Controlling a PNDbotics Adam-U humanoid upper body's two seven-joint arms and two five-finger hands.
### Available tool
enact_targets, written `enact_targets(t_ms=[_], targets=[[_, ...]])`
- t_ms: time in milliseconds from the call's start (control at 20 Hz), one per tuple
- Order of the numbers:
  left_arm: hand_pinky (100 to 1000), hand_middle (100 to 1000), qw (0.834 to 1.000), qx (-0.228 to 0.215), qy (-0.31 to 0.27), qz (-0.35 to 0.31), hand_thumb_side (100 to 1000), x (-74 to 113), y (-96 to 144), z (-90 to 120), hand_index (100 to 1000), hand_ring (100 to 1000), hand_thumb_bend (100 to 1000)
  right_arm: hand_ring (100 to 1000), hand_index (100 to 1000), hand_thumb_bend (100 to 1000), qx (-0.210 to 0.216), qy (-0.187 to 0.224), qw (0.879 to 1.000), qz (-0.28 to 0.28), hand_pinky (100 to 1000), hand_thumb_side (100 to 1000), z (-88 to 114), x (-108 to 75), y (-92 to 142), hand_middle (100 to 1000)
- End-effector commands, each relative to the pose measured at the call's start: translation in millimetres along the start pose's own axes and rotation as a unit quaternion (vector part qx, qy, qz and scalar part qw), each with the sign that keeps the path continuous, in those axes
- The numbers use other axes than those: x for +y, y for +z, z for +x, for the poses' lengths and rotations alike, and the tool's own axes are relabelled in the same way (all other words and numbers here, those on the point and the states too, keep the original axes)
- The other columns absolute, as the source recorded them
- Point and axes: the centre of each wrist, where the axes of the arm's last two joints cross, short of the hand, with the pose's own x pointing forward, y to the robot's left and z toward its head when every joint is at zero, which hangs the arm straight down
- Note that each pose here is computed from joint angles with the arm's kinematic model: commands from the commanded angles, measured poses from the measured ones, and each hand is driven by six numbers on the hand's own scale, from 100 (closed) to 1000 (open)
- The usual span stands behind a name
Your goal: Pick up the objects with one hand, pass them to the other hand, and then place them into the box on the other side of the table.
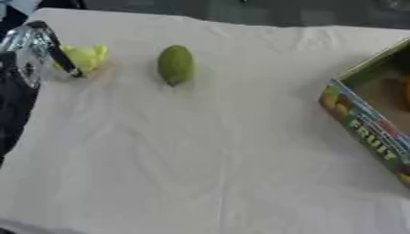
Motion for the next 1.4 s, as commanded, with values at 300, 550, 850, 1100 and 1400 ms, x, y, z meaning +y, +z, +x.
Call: enact_targets(t_ms=[300,550,850,1100,1400], targets=[[694,683,1.0,-0.011,0.026,0.003,100,6.9,2.0,6.9,743,725,420,908,1000,100,-0.014,0.004,1.0,0.0,1000,262,10.0,-1.0,-1.8,973],[581,528,0.998,-0.003,0.012,0.056,100,11.7,4.8,7.5,505,587,210,907,1000,100,-0.01,0.009,1.0,0.002,1000,259,8.3,-0.7,-0.4,973],[475,465,0.985,-0.069,0.009,0.155,100,44.5,27.4,4.9,482,525,265,907,1000,100,-0.009,0.012,1.0,-0.005,1000,283,6.3,-5.5,0.4,972],[434,476,0.958,-0.208,0.044,0.19,100,58.0,79.1,3.7,480,508,244,907,1000,100,-0.024,0.008,0.999,-0.02,1000,320,8.9,-17.4,-2.6,968],[417,473,0.936,-0.311,0.058,0.155,100,32.0,131.0,10.1,481,502,222,907,996,100,-0.06,0.01,0.998,-0.015,1000,347,19.9,-29.2,-10.2,960]])
